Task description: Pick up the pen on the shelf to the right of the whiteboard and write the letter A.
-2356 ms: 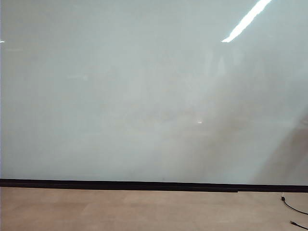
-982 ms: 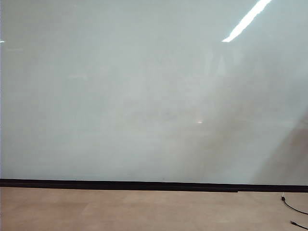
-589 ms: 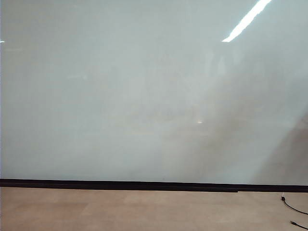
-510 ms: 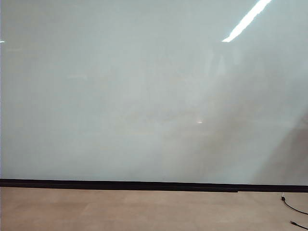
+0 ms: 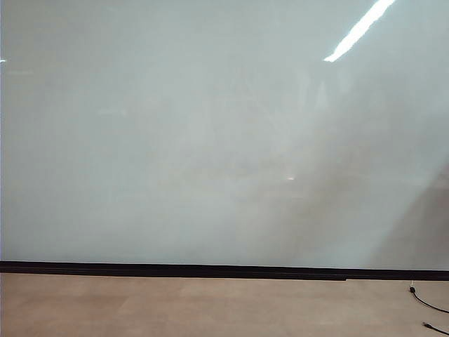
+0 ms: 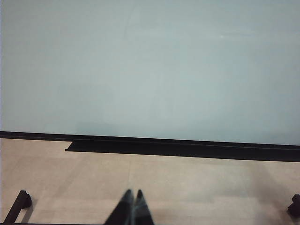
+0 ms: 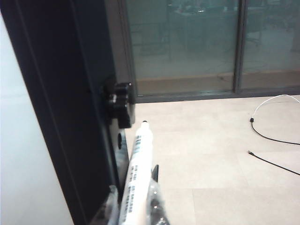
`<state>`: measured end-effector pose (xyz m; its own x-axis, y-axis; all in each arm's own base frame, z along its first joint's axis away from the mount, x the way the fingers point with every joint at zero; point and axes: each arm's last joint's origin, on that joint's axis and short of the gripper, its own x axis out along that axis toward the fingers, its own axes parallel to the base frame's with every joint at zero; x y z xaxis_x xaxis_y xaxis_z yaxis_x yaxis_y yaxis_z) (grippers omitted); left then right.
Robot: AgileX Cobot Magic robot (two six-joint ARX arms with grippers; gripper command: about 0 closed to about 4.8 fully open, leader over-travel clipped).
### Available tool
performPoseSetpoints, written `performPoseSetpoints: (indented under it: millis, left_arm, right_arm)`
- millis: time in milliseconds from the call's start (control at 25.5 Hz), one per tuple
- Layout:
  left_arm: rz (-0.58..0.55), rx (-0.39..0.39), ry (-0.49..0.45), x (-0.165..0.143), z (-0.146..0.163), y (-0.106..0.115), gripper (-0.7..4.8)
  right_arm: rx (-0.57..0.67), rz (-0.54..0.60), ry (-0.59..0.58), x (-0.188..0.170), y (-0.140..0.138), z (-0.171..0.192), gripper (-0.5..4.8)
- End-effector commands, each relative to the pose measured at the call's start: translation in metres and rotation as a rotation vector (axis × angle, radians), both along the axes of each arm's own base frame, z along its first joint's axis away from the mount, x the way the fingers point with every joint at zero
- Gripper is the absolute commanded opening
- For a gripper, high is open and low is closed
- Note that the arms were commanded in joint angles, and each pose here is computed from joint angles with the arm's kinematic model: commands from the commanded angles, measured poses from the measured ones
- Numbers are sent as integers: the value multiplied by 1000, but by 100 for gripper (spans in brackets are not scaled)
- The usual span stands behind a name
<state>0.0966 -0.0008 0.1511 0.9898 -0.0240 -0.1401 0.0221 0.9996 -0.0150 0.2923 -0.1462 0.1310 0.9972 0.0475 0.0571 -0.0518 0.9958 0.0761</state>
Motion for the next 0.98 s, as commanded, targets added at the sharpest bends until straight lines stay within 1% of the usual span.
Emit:
performPoseSetpoints:
  millis: [39, 314, 589, 707, 825, 903, 982]
  left_arm:
    - [-1, 4, -10, 0, 2, 0, -5]
    - [-1, 4, -10, 0, 2, 0, -4]
    - [-1, 4, -10, 0, 1, 0, -5]
    - [-2, 4, -10, 0, 2, 0, -4]
    - [-1, 4, -10, 0, 2, 0, -5]
    - [-1, 4, -10, 0, 2, 0, -5]
    - [-1, 4, -10, 0, 2, 0, -5]
  right_arm:
    - [-19, 9, -37, -1, 1, 10, -5]
    - [-3, -57, -47, -2, -1, 13, -5]
    - [42, -310, -54, -21, 4, 17, -5]
    - [102, -351, -81, -31, 19, 25, -5]
    - [136, -485, -117, -69, 64, 39, -5]
    - [150, -528, -107, -88, 84, 43, -5]
    - [157, -543, -83, -101, 99, 45, -5]
